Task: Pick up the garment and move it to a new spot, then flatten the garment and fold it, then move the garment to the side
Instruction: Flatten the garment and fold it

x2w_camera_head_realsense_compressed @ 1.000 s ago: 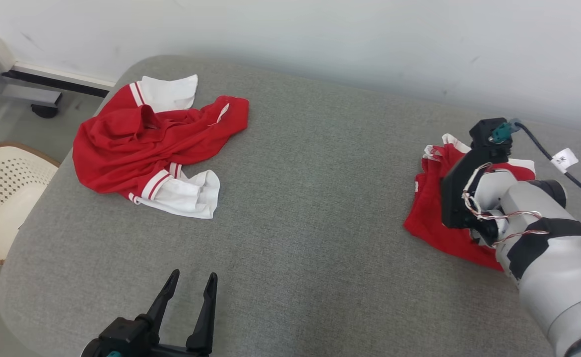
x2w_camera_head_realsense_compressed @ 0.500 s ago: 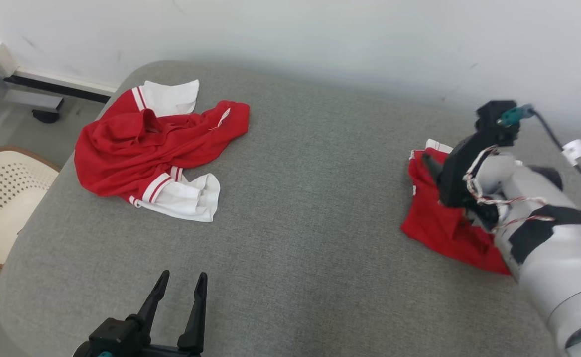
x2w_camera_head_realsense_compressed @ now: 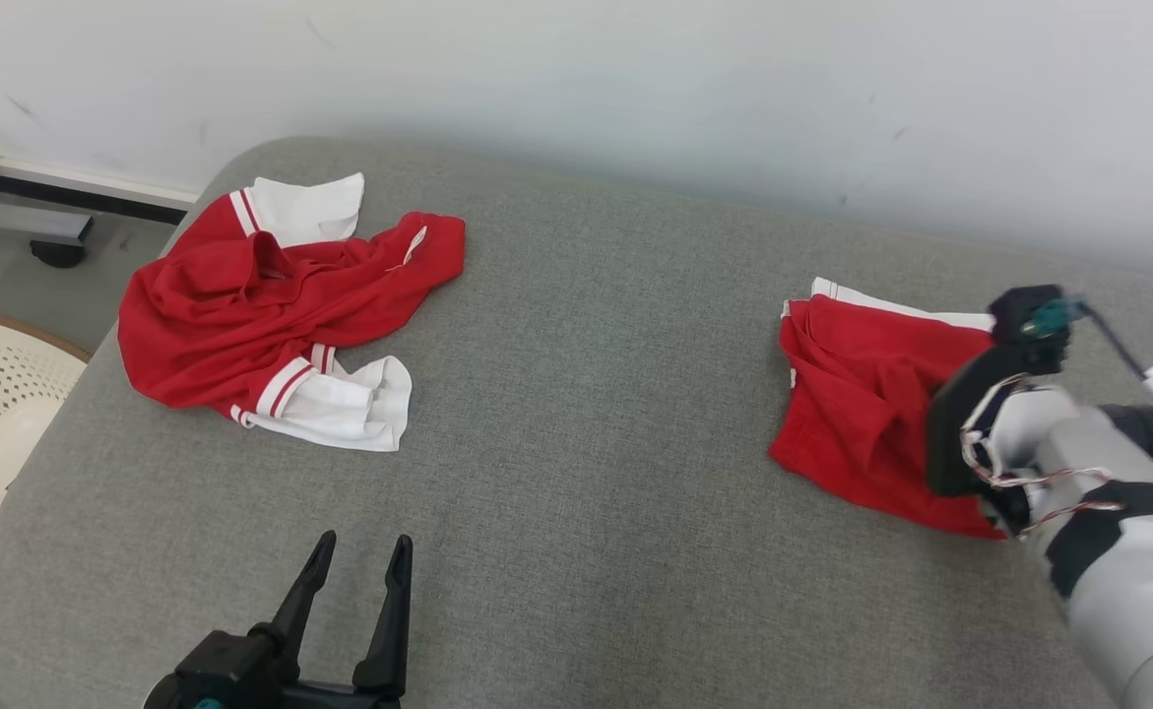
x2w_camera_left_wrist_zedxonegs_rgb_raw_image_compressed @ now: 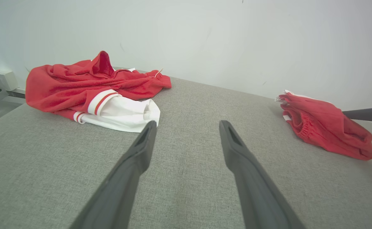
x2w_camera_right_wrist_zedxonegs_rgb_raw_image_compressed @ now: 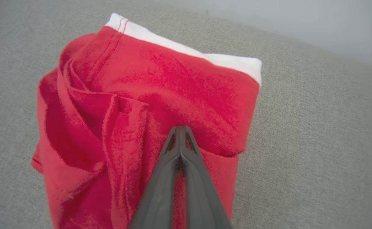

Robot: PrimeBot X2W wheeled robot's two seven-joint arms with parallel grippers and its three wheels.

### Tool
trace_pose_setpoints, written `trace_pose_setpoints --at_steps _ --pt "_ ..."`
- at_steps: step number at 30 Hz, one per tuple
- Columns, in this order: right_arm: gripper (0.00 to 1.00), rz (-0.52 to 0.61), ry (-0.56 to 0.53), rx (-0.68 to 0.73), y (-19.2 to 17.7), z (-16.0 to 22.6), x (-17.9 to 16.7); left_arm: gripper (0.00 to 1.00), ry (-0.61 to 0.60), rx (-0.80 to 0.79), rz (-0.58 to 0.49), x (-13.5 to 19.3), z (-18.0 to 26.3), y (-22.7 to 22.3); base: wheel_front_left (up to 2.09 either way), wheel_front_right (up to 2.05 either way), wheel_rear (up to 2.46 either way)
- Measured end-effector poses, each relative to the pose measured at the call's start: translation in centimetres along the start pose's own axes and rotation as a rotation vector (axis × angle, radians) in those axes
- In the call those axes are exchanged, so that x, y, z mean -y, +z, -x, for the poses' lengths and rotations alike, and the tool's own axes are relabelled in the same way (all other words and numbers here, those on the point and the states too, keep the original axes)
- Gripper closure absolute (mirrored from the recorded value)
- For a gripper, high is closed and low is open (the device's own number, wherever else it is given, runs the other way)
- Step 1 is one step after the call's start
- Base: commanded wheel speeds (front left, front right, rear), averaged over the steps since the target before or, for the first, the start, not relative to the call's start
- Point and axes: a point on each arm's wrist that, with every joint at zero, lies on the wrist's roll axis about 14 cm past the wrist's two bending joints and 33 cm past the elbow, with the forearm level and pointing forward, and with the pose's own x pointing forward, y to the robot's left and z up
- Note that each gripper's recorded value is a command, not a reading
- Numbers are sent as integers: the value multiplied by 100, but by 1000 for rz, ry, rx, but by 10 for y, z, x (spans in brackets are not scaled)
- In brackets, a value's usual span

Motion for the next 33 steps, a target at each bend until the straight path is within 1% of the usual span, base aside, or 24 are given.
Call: trace_pose_setpoints --at_steps 6,11,14,18,24,27,30,31,32,33 --pt "100 106 73 -58 -22 -9 -39 0 15 3 -10 -4 0 1 0 0 0" --pt "100 165 161 -70 -27 -11 -81 0 24 12 -16 -7 1 3 0 0 0" --pt "100 200 202 -71 -29 -9 -101 0 30 18 -17 -9 3 5 0 0 0" --pt "100 229 256 -71 -31 -5 -124 0 36 21 -18 -11 5 6 0 0 0" --pt "100 259 373 -42 -29 7 -173 0 37 27 -16 -11 6 7 0 0 0" --pt "100 244 404 -6 -18 12 -182 0 39 31 -17 -12 7 9 0 0 0" --pt "100 225 400 36 -5 15 -176 0 44 35 -15 -13 7 10 0 0 0" --pt "31 219 395 55 0 16 -171 0 45 35 -15 -13 8 10 0 0 0" --pt "0 196 372 94 10 18 -158 0 45 33 -11 -13 10 8 0 0 0" --pt "0 181 355 109 15 19 -149 0 46 33 -10 -12 11 8 0 0 0"
